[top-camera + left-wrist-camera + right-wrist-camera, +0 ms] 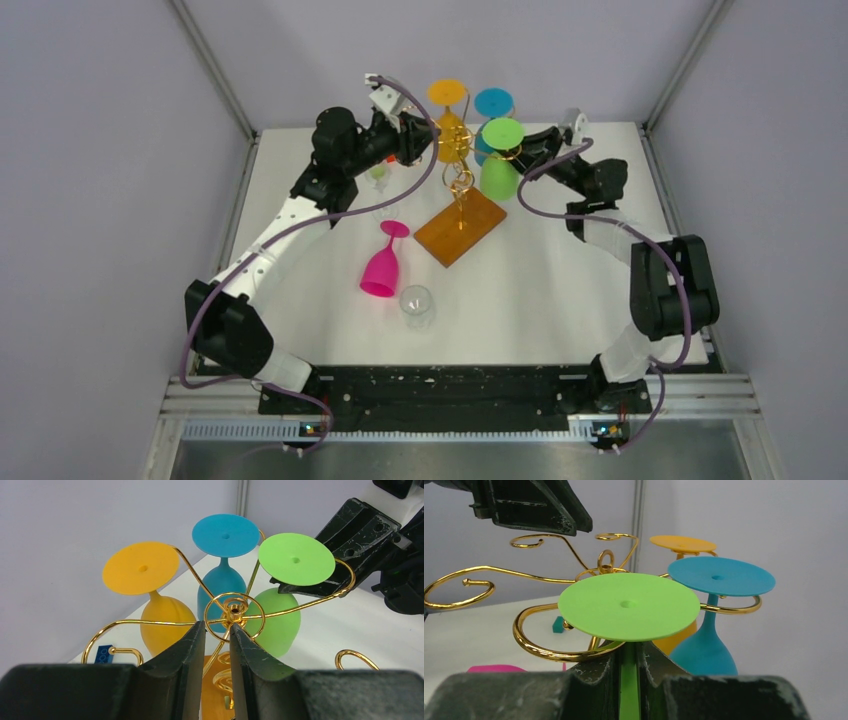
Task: Place the wine glass upside down on the wine glass rack
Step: Adjust the wine glass in the wine rack.
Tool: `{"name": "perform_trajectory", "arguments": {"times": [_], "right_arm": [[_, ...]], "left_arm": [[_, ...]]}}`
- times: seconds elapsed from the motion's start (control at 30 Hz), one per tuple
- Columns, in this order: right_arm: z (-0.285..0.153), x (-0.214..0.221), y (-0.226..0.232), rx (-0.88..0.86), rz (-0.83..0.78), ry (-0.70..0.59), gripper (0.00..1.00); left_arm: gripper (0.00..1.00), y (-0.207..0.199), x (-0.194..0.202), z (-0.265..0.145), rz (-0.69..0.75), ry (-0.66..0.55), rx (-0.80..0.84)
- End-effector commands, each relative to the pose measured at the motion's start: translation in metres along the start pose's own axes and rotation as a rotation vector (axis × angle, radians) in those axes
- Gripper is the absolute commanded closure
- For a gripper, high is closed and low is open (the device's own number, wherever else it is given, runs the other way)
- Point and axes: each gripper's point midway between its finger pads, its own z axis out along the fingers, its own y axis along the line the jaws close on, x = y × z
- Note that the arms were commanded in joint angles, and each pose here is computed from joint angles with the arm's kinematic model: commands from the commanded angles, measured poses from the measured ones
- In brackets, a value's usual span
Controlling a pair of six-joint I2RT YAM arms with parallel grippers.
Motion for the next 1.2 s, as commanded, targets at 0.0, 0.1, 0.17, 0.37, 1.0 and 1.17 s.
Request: {"name": "perform_trajectory", "arguments": {"times": [0.0, 0.1, 0.17, 0.37, 1.0, 1.17], "right_arm": [[0.005, -0.017, 0.028, -0.179, -0.046, -0.051, 1.0], [0.002, -0.019, 0.032, -0.211, -0.051, -0.068, 1.0], [0.0, -0.021, 0.036, -0.235, -0.062, -0.079, 1.0], [-0.006, -0.019, 0.044, -0.307, -0.067, -0.062, 1.0], [-0.008, -0.016, 0.05, -0.377, -0.049, -0.016, 1.0], [-0.008, -0.018, 0.05, -0.375, -0.056, -0.02, 1.0]], "left_arm": [[0.7, -0.001, -0.011, 0.003, 0.013, -0.027, 0.023], [0.7, -0.002, -0.01, 0.004, 0.011, -0.024, 0.032], [0.7, -0.002, -0.01, 0.005, 0.008, -0.02, 0.036], [0.7, -0.004, -0.006, 0.008, 0.001, -0.007, 0.053], [0.55, -0.037, -0.018, 0.024, -0.036, -0.026, 0.182], [0.42, -0.046, -0.008, 0.035, -0.03, -0.003, 0.188]]}}
